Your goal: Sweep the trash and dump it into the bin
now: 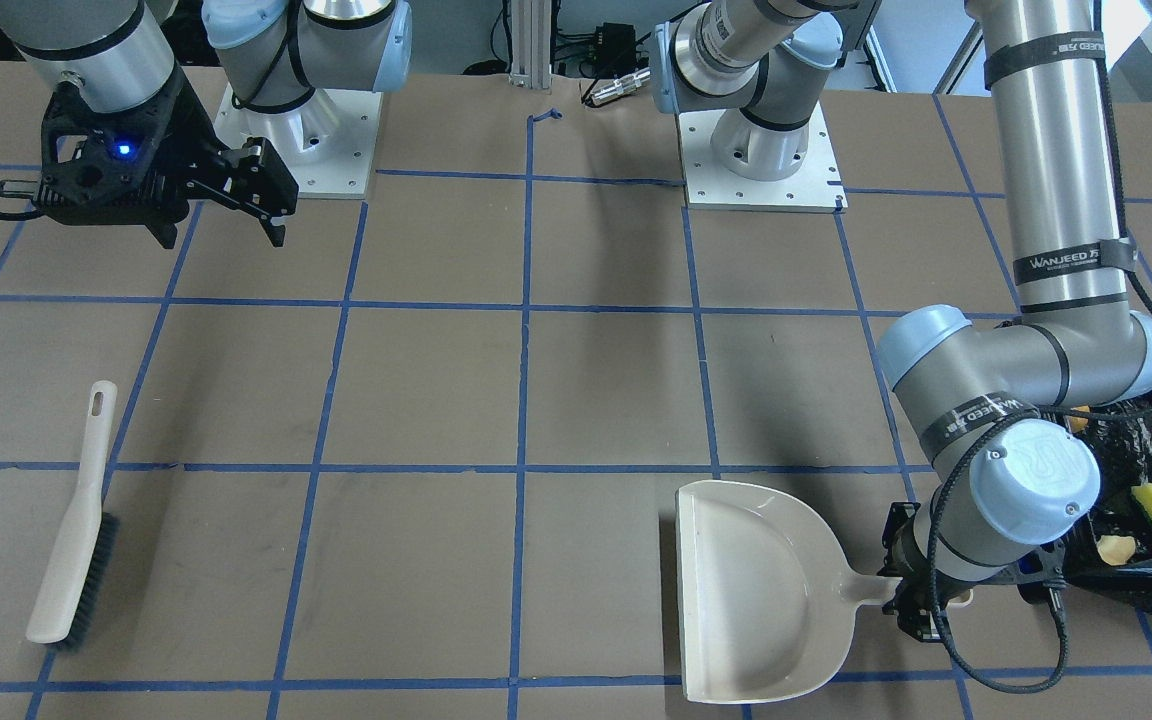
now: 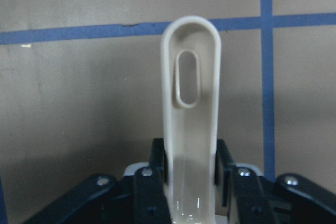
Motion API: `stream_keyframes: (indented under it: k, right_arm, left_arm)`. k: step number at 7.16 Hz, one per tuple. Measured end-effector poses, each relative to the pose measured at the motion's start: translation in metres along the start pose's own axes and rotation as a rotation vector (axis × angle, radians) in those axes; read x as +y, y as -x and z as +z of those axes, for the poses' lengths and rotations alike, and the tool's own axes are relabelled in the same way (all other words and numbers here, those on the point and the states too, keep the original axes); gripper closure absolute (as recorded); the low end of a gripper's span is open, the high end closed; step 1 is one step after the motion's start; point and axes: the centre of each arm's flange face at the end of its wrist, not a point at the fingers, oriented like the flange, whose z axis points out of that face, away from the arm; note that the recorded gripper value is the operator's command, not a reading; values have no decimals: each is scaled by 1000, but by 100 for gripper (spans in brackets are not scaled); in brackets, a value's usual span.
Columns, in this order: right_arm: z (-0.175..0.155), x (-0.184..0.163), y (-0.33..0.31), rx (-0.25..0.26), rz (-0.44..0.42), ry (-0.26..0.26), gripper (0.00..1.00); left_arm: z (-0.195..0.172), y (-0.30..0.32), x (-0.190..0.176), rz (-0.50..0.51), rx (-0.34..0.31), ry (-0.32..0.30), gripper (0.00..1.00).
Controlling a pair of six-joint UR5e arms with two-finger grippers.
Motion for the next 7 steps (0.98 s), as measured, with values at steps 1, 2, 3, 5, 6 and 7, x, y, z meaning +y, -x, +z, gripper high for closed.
stream_keyframes:
  k: [1, 2, 3, 5, 6, 7]
  right_arm:
    - [1, 0, 0, 0, 1, 1, 0]
    - [2, 0, 0, 0, 1, 3, 0]
    - [3, 0, -1, -1, 1, 6, 0]
    - [4, 0, -1, -2, 1, 7, 0]
    - [4, 0, -1, -1, 0, 7, 0]
    - [4, 0, -1, -1, -2, 8, 0]
  left_arm:
    - [0, 4, 1, 0, -2, -1, 87]
    - [-3, 6, 1, 0, 0, -3, 84]
    - [-6, 7, 0, 1, 3, -6, 82]
    - [-8, 5, -2, 36, 6, -23, 75]
    - [-6, 3, -6, 54, 11, -50, 75]
    - [-4, 0, -8, 60, 23, -70, 74]
